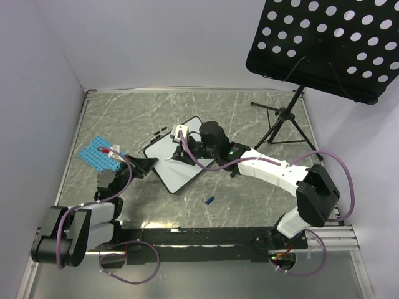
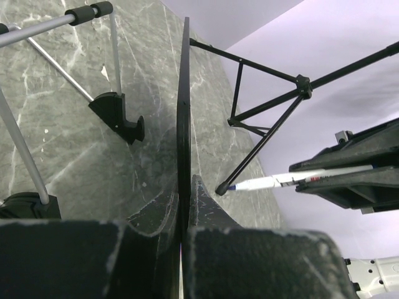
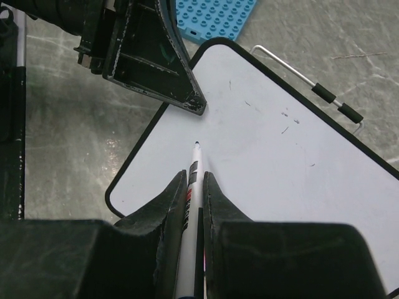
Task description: Write a sentence on the whiteboard
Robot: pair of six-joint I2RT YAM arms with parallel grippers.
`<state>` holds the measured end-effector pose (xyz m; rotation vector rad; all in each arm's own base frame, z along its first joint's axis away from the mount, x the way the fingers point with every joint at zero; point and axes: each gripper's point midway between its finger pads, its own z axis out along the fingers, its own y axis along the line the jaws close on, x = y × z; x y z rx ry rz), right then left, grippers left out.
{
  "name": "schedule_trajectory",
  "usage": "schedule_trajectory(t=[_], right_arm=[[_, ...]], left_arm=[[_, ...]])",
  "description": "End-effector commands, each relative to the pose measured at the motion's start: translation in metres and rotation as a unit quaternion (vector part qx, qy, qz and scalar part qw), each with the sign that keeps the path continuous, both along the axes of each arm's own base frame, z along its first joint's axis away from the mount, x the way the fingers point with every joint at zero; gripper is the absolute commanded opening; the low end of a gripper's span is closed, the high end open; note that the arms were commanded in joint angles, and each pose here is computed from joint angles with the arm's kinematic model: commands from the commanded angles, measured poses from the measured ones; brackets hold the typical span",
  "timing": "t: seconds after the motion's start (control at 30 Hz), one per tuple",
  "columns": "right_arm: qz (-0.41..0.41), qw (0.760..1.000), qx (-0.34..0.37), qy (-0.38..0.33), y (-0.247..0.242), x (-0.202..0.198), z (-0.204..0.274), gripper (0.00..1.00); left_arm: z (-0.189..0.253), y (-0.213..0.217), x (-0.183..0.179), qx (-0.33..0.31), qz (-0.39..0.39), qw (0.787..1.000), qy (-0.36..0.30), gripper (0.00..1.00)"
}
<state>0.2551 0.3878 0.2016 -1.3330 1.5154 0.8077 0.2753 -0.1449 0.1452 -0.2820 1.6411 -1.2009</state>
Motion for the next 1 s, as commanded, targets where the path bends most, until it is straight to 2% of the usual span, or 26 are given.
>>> schedule_trajectory(t=[0.0, 0.3, 0.97], right_arm=[[0.005, 0.999, 0.039, -0.021, 0.011, 0.001, 0.025, 0.00], [0.033, 0.999, 0.034, 0.002, 0.026, -0.012, 0.013, 0.00], [0.033, 0.999, 0.030, 0.010, 0.038, -0.004, 0.004, 0.00]], left_arm=[[-0.007, -0.001, -0.016, 0.014, -0.010, 1.000, -0.008, 0.01], [-0.011, 0.003, -0.016, 0.017, 0.001, 1.000, 0.002, 0.01], [-0.011, 0.000, -0.016, 0.013, -0.006, 1.000, 0.001, 0.01]])
